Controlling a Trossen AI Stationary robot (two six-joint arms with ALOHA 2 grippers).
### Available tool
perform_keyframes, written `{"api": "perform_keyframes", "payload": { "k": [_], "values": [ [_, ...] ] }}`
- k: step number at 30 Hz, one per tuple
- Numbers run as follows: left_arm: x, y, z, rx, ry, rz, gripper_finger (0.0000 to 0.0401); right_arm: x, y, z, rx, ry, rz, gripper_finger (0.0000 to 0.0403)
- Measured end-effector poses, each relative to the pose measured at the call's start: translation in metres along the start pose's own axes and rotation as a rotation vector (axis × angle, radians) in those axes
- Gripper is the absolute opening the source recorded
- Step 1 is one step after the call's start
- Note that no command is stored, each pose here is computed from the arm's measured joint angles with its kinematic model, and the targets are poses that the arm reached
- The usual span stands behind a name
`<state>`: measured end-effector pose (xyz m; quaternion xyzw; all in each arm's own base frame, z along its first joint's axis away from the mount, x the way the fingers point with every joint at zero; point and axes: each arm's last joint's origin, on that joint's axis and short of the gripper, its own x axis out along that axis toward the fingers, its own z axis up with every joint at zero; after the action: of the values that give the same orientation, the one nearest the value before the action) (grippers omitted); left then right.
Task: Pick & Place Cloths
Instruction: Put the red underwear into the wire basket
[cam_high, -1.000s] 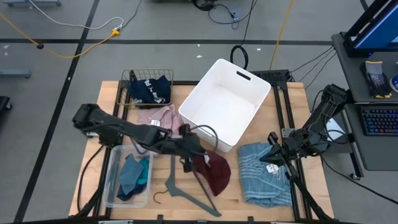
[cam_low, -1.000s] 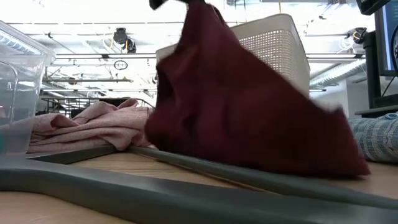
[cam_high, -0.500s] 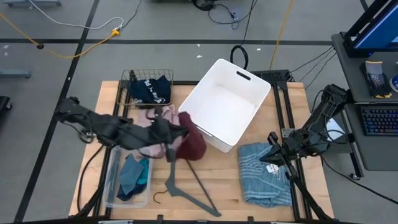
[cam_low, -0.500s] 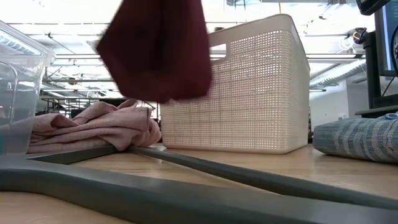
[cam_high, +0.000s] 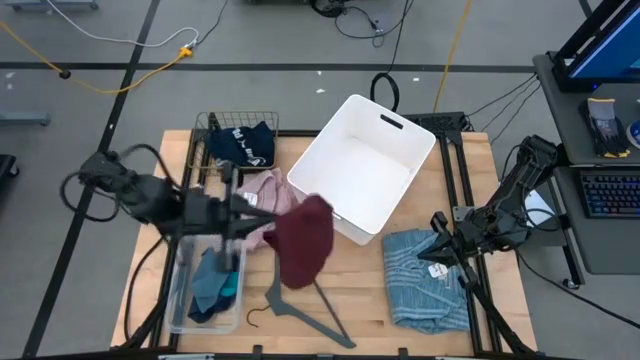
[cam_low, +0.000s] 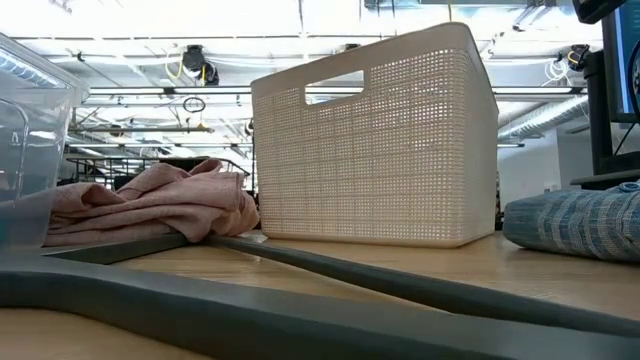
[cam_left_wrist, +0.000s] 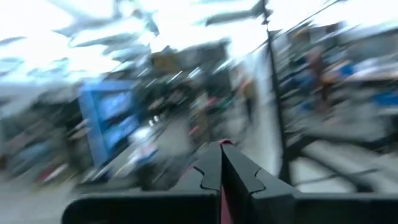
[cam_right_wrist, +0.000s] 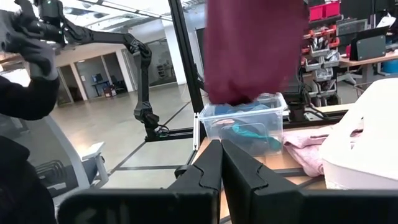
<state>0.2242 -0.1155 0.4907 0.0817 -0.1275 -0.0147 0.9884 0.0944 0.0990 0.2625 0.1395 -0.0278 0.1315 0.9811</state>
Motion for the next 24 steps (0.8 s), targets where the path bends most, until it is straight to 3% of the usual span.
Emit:
{"api": "perform_keyframes", "payload": {
  "k": [7, 14, 20, 24],
  "values": [
    [-0.003, -0.005, 0.014, -0.027, -0.202, -0.247, 0.0, 0.0, 0.0, 0.0, -0.01, 0.0, 0.002, 0.0],
    [-0.005, -0.006, 0.019, -0.034, -0.272, -0.317, 0.0, 0.0, 0.0, 0.0, -0.01, 0.0, 0.002, 0.0],
    [-0.004, -0.005, 0.02, -0.048, -0.27, -0.293, 0.0, 0.0, 0.0, 0.0, -0.01, 0.0, 0.003, 0.0],
    [-0.003, 0.002, 0.02, -0.122, -0.213, -0.078, 0.0, 0.0, 0.0, 0.0, -0.005, 0.0, 0.003, 0.0]
  ]
}}
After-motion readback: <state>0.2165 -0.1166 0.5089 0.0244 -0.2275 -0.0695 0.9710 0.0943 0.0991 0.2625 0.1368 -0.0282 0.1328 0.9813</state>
